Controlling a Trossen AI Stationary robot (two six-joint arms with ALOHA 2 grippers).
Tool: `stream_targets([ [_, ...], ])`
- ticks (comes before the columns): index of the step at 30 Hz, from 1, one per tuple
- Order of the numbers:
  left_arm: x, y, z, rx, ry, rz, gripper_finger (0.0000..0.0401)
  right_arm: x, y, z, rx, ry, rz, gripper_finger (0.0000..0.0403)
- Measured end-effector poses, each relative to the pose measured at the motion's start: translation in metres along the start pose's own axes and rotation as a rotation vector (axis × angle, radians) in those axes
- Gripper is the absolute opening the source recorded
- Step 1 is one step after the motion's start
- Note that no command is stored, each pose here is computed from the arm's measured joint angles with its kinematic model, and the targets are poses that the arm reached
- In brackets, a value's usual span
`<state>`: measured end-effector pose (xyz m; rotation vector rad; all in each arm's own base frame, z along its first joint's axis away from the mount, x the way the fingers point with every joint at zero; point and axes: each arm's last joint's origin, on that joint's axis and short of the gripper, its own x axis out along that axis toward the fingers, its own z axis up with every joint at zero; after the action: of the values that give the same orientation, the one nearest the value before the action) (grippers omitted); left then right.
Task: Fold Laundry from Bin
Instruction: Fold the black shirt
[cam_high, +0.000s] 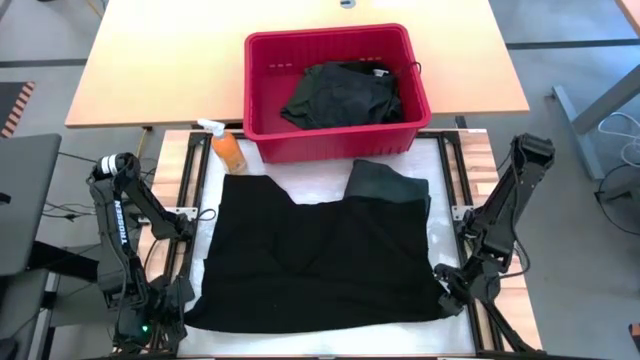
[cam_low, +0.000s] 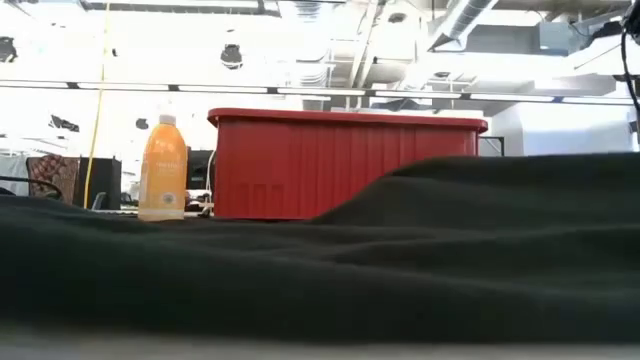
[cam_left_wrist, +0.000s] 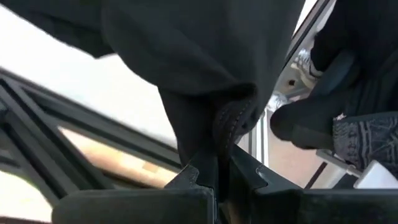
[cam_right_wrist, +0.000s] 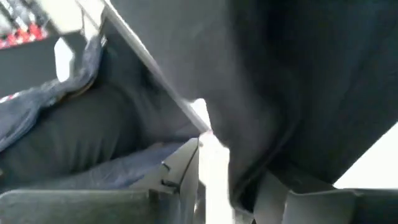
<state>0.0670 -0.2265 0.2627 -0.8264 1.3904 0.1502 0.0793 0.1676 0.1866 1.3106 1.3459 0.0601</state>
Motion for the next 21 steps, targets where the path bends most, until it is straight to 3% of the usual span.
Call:
stream_targets([
  [3,0.000,0.000,0.001,-0.018,0.031,0.012,0.0000,-0.010,0.007,-0.006,0.028,0.054,-0.042,0.0148],
  [8,0.000,0.000,0.000,-0.037,0.041,0.015,0.0000,-0.012,-0.004,-0.003,0.049,0.075,-0.220,0.0148],
  [21,0.000,0.000,-0.002,-0.075,0.109,0.037,0.0000,-0.011,-0.007,0.005,-0.024,-0.001,-0.242,0.0170],
])
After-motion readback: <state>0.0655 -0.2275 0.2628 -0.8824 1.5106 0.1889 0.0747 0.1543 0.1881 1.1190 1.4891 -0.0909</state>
